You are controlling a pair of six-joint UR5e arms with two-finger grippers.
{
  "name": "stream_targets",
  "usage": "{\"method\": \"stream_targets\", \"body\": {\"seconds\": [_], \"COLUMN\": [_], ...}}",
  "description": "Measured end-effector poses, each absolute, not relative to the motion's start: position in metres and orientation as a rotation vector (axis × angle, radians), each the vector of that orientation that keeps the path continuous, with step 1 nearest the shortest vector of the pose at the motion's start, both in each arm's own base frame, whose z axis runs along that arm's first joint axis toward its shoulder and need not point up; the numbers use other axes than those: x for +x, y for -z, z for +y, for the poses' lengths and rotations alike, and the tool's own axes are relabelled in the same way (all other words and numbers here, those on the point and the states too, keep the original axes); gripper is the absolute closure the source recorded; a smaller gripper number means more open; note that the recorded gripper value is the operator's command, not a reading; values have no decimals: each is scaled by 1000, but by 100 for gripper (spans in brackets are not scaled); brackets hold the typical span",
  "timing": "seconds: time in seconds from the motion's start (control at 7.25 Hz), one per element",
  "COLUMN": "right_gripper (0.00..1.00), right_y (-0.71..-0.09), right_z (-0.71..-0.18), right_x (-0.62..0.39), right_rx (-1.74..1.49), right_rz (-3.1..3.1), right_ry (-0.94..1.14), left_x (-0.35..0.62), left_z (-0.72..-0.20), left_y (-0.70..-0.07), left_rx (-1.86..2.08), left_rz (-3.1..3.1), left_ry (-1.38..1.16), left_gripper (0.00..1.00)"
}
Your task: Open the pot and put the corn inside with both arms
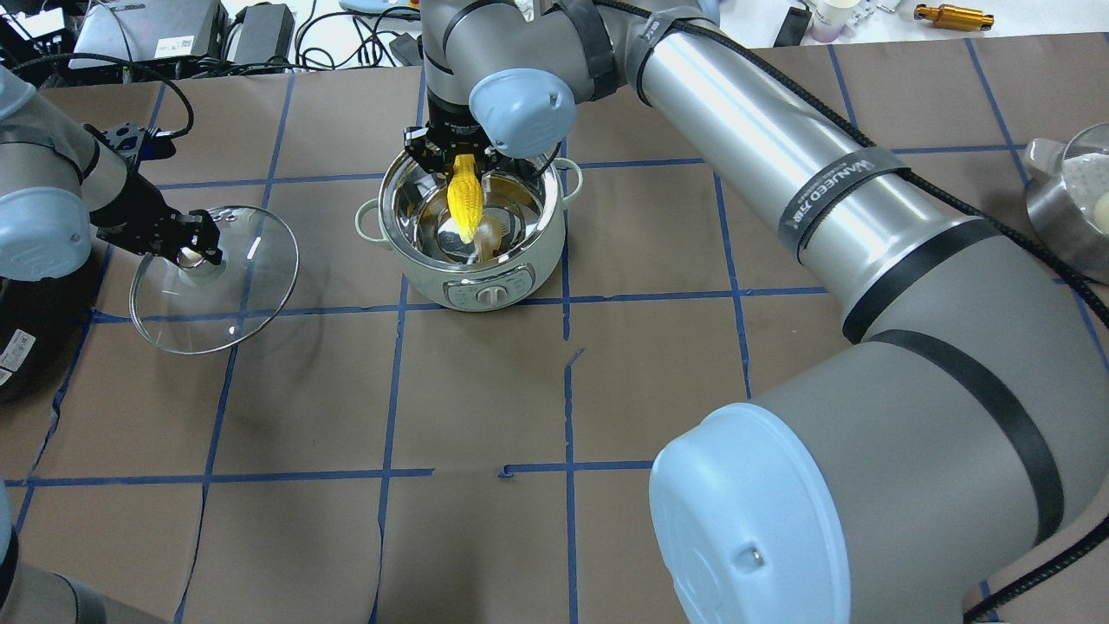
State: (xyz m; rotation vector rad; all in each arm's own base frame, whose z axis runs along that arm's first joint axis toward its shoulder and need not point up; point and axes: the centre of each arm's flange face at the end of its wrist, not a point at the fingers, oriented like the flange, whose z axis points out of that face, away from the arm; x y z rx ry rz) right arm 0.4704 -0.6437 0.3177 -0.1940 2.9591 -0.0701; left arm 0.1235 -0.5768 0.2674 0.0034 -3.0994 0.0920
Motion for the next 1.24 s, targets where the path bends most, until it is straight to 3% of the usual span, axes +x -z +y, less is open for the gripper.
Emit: {"method": "stream_targets", "body": {"seconds": [0.14, 0.28, 0.55, 0.69, 1.24], "right_gripper": [35, 0, 0, 0, 0], "right_y": [-305, -296, -294, -303, -408], "right_z": [-646, -649, -651, -648, -617], "right_x": [476, 479, 480, 478, 392], "right_rx": [-211, -233, -274, -285, -222], "right_rz": [2954, 2947, 2941, 2948, 3081], "right_ry": [78, 97, 123, 127, 15], "left_x": [124, 124, 124, 124, 123], "left_z": [-574, -572, -574, -575, -575], "left_y": [-261, -255, -246, -240, -231], "left_rx": [3, 1, -4, -5, -6], "left_rz": [-3099, -3099, -3099, -3098, -3096], "left_ry": [-92, -96, -96, -92, -78], "left_gripper": [69, 68, 63, 39, 0]}}
